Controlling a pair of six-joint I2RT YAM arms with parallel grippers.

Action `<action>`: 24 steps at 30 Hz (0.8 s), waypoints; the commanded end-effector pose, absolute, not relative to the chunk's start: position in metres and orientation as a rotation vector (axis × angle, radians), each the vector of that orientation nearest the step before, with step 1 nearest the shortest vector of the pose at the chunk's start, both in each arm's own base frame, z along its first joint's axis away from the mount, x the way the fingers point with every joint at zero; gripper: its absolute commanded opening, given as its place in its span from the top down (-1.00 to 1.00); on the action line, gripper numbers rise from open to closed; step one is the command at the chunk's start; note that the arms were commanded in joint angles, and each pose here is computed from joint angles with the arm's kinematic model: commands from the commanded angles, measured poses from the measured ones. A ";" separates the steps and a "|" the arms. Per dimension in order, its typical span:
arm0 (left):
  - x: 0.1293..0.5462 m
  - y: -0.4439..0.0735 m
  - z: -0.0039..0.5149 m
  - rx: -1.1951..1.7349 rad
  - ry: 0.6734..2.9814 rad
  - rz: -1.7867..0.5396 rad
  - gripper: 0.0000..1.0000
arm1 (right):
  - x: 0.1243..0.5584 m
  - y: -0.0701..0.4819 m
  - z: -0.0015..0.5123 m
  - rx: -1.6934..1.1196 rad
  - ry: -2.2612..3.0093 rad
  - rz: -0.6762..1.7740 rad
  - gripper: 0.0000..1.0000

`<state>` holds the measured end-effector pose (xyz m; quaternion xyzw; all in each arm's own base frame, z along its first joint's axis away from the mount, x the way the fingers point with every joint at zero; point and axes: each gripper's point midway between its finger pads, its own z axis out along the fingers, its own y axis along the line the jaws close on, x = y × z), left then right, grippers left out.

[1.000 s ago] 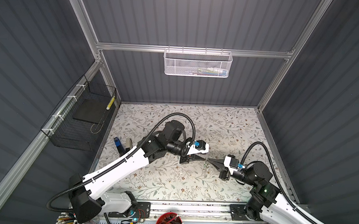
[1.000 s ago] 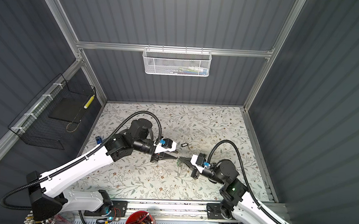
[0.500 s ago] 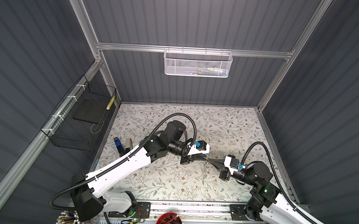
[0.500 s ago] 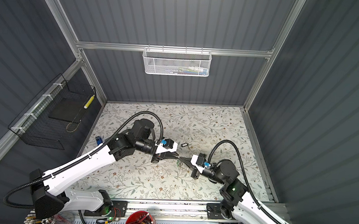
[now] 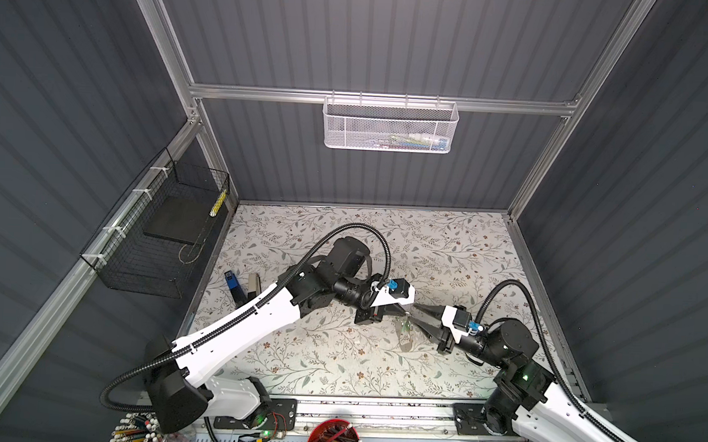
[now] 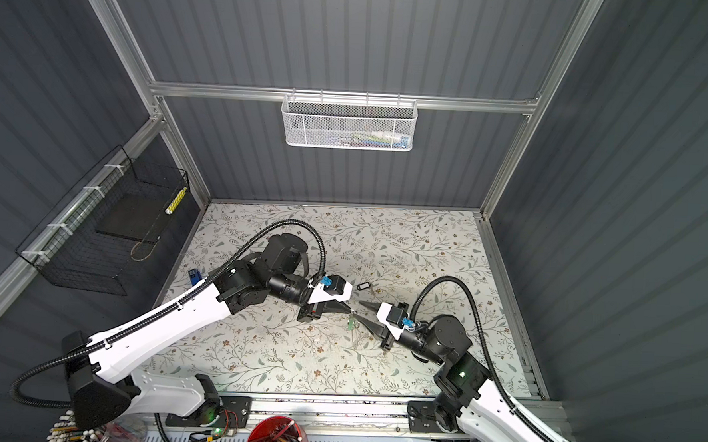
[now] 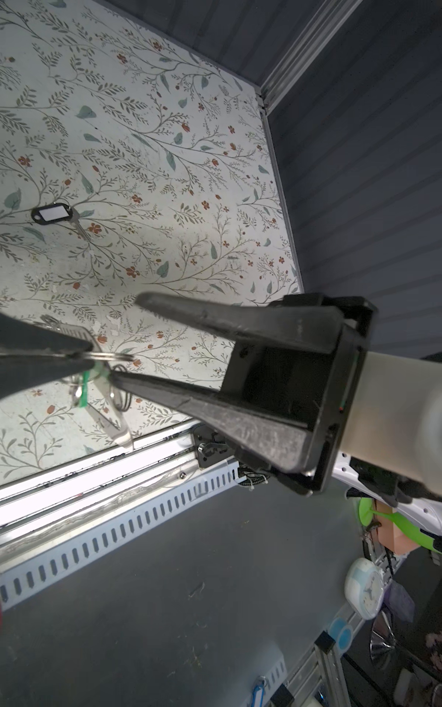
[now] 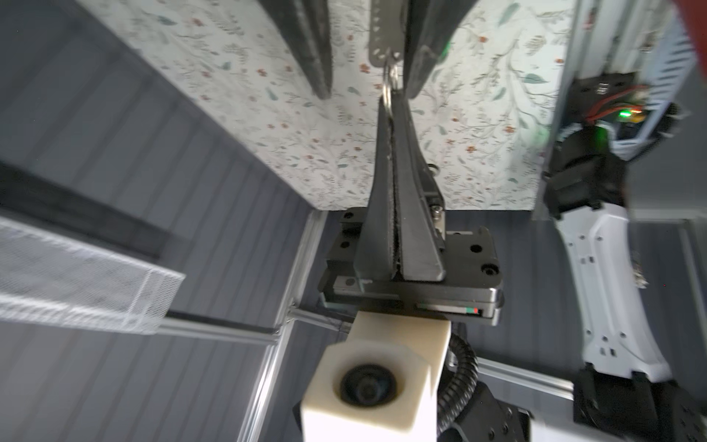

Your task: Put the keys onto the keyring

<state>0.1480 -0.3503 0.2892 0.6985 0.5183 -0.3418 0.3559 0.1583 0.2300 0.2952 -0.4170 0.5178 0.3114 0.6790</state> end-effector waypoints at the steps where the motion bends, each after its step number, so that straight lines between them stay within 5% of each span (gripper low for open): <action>1: 0.152 -0.337 0.288 1.889 1.417 -0.753 1.00 | 0.170 0.210 0.313 -0.822 1.186 0.599 0.16; 11: 0.159 -0.333 0.284 2.013 1.500 -0.630 1.00 | 0.168 0.221 0.299 -0.935 1.312 0.628 0.19; 24: 0.155 -0.347 0.283 2.082 1.521 -0.580 1.00 | 0.158 0.243 0.285 -1.051 1.272 0.724 0.53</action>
